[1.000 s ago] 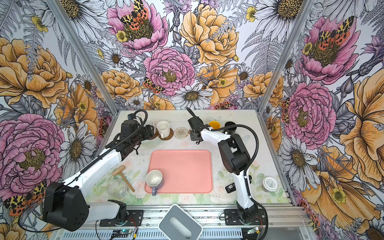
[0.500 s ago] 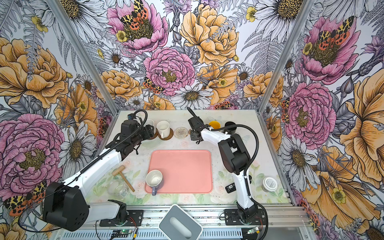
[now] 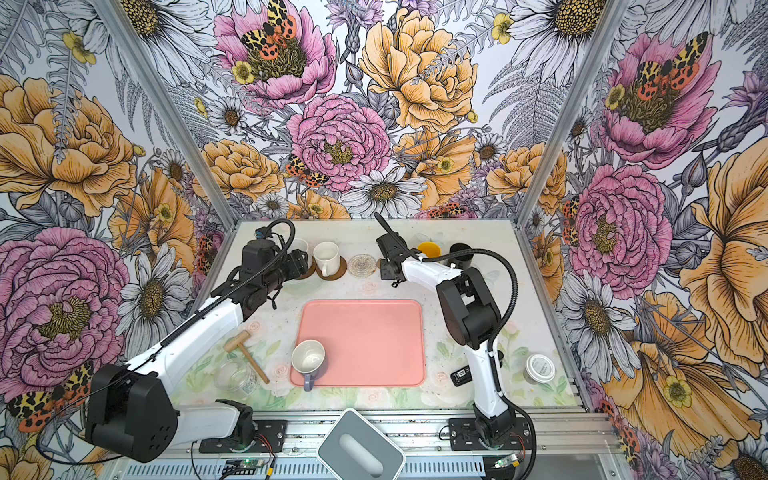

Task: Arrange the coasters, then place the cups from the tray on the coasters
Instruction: 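Lower the red-lined mug onto the paw-print coaster with the right gripper, then open and raise the right gripper while the left gripper moves toward the tray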

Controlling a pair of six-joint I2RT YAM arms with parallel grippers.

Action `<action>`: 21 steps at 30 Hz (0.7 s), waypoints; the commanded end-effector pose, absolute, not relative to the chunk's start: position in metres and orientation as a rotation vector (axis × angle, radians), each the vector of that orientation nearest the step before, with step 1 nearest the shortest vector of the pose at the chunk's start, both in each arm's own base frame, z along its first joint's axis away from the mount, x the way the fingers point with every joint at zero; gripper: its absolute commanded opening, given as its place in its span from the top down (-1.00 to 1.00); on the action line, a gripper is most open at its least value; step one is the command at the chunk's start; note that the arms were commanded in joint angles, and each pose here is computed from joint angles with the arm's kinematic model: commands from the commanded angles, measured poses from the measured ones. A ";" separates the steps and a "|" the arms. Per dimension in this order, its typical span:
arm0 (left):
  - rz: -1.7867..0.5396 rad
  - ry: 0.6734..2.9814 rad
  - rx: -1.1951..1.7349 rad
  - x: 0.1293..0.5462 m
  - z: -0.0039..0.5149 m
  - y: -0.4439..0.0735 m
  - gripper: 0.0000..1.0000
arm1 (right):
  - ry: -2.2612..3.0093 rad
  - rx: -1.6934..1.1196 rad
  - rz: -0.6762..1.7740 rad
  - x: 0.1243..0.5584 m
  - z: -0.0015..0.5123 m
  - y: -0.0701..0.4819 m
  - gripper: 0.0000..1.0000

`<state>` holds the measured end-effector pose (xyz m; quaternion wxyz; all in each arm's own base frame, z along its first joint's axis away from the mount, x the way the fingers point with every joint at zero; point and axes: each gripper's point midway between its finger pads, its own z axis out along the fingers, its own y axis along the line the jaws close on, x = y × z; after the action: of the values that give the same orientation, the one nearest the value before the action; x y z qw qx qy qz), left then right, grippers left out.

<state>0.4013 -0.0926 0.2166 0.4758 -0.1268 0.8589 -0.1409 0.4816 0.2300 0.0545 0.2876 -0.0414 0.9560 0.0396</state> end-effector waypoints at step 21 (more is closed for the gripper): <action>-0.354 2.074 -0.309 0.403 0.230 -0.090 -0.58 | 2.316 -0.070 0.174 0.466 0.177 0.213 -0.10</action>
<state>0.4013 -0.0926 0.2165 0.4756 -0.1270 0.8590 -0.1409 0.4663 0.2214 0.1309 0.3473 -0.0343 0.9346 0.0686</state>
